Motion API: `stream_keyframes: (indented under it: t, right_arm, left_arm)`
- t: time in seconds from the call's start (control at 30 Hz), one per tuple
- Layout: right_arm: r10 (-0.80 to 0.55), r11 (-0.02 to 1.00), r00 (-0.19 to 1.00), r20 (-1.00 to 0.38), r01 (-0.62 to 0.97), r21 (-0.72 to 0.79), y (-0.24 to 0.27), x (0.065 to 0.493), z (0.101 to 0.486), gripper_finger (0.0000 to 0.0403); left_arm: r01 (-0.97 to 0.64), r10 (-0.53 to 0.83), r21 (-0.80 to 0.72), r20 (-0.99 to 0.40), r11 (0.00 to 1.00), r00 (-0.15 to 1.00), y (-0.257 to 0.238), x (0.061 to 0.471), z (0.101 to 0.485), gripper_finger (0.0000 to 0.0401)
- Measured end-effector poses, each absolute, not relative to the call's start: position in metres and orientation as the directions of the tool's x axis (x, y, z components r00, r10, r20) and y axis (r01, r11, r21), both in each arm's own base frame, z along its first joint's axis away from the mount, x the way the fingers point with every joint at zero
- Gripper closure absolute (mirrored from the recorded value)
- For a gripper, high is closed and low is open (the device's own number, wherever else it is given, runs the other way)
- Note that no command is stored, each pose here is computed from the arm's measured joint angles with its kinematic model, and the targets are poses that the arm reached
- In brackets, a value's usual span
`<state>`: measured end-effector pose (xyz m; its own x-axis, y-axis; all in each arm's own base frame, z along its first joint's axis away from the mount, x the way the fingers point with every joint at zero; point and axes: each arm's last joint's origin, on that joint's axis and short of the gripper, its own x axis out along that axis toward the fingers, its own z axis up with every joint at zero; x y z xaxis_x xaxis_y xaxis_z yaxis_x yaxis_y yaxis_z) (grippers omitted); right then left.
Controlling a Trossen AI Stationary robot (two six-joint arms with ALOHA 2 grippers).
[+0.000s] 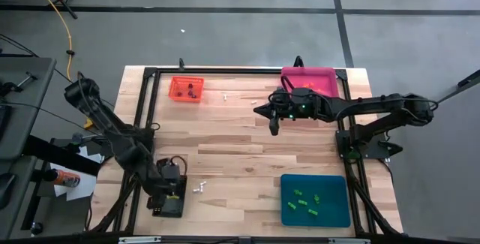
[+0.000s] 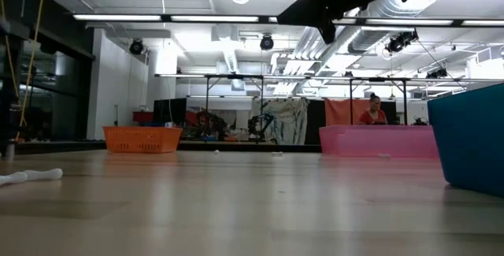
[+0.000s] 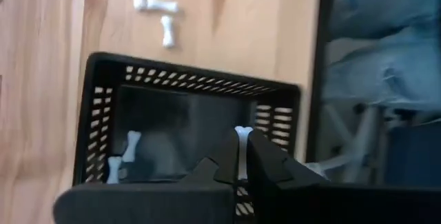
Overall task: Sort Halloween decoration
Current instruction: Put the white bone toy into the black bin
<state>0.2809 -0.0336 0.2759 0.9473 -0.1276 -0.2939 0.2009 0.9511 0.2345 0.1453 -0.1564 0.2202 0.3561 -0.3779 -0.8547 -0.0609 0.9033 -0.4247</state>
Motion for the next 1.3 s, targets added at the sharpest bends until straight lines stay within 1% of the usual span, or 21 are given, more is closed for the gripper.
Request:
stream_keyframes:
  t: [0.17, 0.3, 0.4, 0.53, 0.7, 0.77, 0.9, 1.03, 1.13, 1.23, 1.3]
  right_arm:
    - [-0.146, 0.944, 0.944, -0.297, 0.223, 0.243, -0.039, 0.280, 0.276, 0.0403]
    - [-0.151, 0.943, 0.943, -0.297, 0.227, 0.242, -0.040, 0.280, 0.276, 0.0403]
    - [-0.153, 0.942, 0.942, -0.298, 0.230, 0.244, -0.041, 0.280, 0.276, 0.0403]
    - [-0.153, 0.943, 0.942, -0.298, 0.229, 0.242, -0.041, 0.280, 0.276, 0.0403]
    - [-0.152, 0.942, 0.941, -0.302, 0.231, 0.245, -0.041, 0.280, 0.275, 0.0403]
    - [-0.152, 0.939, 0.940, -0.305, 0.234, 0.253, -0.041, 0.280, 0.275, 0.0403]
    - [-0.151, 0.921, 0.938, -0.312, 0.248, 0.300, -0.041, 0.279, 0.274, 0.0403]
    - [-0.107, 0.921, 0.943, -0.315, 0.213, 0.326, -0.040, 0.280, 0.274, 0.0403]
    - [-0.050, 0.925, 0.948, -0.314, 0.163, 0.343, -0.038, 0.280, 0.274, 0.0403]
    - [-0.018, 0.925, 0.950, -0.311, 0.134, 0.356, -0.037, 0.280, 0.274, 0.0403]
    - [-0.012, 0.918, 0.951, -0.310, 0.134, 0.374, -0.037, 0.280, 0.274, 0.0403]
  left_arm:
    - [-0.074, -0.313, -0.345, -0.908, 0.936, 0.279, -0.168, 0.150, 0.198, 0.0385]
    - [-0.063, -0.307, -0.326, -0.928, 0.943, 0.209, -0.173, 0.153, 0.186, 0.0373]
    - [-0.045, -0.312, -0.326, -0.931, 0.944, 0.191, -0.174, 0.153, 0.183, 0.0361]
    - [-0.046, -0.317, -0.331, -0.930, 0.943, 0.186, -0.174, 0.153, 0.183, 0.0334]
    - [-0.058, -0.362, -0.373, -0.921, 0.926, 0.143, -0.170, 0.157, 0.185, 0.0290]
    - [-0.050, -0.377, -0.388, -0.914, 0.920, 0.150, -0.163, 0.161, 0.188, 0.0272]
    - [-0.052, -0.370, -0.391, -0.901, 0.919, 0.228, -0.136, 0.170, 0.204, 0.0245]
    - [-0.111, -0.291, -0.357, -0.877, 0.928, 0.382, -0.093, 0.177, 0.224, 0.0232]
    - [-0.153, -0.175, -0.302, -0.820, 0.941, 0.545, -0.059, 0.182, 0.240, 0.0231]
    - [-0.198, -0.023, -0.226, -0.712, 0.954, 0.702, -0.028, 0.191, 0.256, 0.0231]
    - [-0.214, 0.046, -0.199, -0.620, 0.956, 0.783, -0.008, 0.200, 0.266, 0.0231]
